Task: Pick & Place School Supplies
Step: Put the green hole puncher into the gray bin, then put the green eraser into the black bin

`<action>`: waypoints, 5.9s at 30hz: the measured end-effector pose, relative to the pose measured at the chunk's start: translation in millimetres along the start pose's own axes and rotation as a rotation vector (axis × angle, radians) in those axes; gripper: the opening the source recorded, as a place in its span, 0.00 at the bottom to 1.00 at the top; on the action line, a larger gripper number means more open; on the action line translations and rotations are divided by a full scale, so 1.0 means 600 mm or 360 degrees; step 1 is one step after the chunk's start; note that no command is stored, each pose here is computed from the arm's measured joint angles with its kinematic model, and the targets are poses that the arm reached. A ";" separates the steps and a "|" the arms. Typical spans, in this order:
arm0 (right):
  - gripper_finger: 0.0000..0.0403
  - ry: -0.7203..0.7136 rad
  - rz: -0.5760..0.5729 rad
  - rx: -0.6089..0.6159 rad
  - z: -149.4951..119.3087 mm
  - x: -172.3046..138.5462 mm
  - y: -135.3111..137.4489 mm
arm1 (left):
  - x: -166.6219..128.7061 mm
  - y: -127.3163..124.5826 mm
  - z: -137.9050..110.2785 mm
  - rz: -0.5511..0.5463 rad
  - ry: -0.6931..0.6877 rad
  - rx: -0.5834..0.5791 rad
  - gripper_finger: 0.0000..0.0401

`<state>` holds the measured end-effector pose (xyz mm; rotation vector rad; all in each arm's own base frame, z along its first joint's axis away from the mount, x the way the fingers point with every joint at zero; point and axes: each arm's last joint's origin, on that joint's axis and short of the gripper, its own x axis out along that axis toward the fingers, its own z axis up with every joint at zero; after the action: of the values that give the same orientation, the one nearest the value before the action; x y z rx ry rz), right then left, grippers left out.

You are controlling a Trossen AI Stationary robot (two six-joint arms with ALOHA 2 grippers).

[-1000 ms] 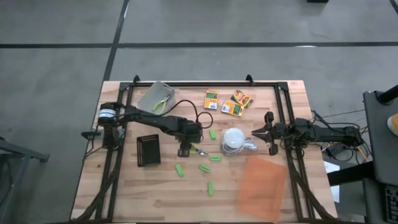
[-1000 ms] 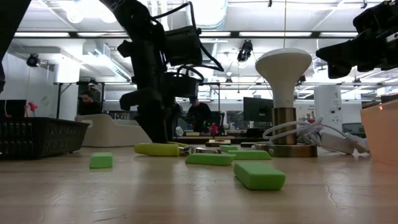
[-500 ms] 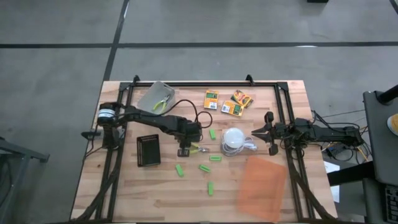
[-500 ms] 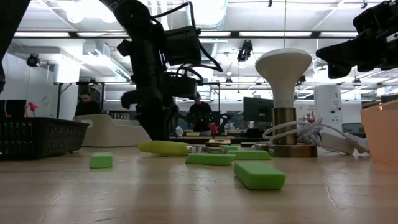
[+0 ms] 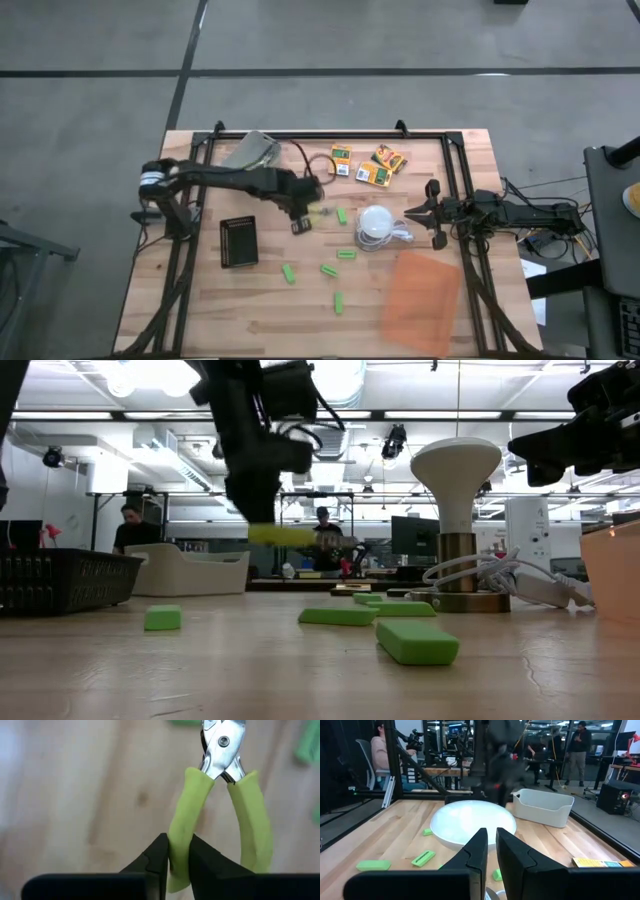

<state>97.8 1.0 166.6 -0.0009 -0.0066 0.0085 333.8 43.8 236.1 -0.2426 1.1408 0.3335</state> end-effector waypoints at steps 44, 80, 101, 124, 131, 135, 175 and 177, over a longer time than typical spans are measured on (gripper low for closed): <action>0.09 0.0006 0.0001 0.0000 0.000 0.000 0.000 | -0.013 0.300 -0.171 0.0563 0.0219 -0.1028 0.16; 0.09 0.0007 0.0001 0.0000 -0.001 0.000 0.000 | -0.135 0.320 -0.085 0.0372 -0.0052 -0.0930 0.29; 0.09 0.0008 0.0001 0.0000 -0.001 0.000 0.000 | -0.280 0.090 -0.092 -0.0129 -0.0739 -0.0140 0.35; 0.09 0.0008 0.0001 0.0000 -0.001 0.000 0.000 | -0.240 0.017 -0.158 -0.0517 -0.0346 -0.1401 0.35; 0.09 0.0008 0.0001 0.0000 -0.001 0.000 0.000 | -0.241 -0.021 -0.158 -0.0492 -0.0318 -0.1443 0.35; 0.09 0.0007 0.0002 0.0000 -0.001 0.000 0.000 | -0.236 -0.043 -0.162 -0.0455 -0.0238 -0.1555 0.35; 0.09 0.0007 0.0000 0.0000 -0.001 0.000 0.000 | -0.043 -0.220 -0.136 0.0132 0.0343 -0.2482 0.36; 0.09 0.0007 0.0001 0.0000 -0.001 0.000 0.000 | -0.034 -0.225 -0.135 0.0133 0.0348 -0.2482 0.36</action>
<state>98.1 1.0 166.3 -0.0009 -0.0021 0.0088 309.1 -112.4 225.0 -1.6190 0.8764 1.2568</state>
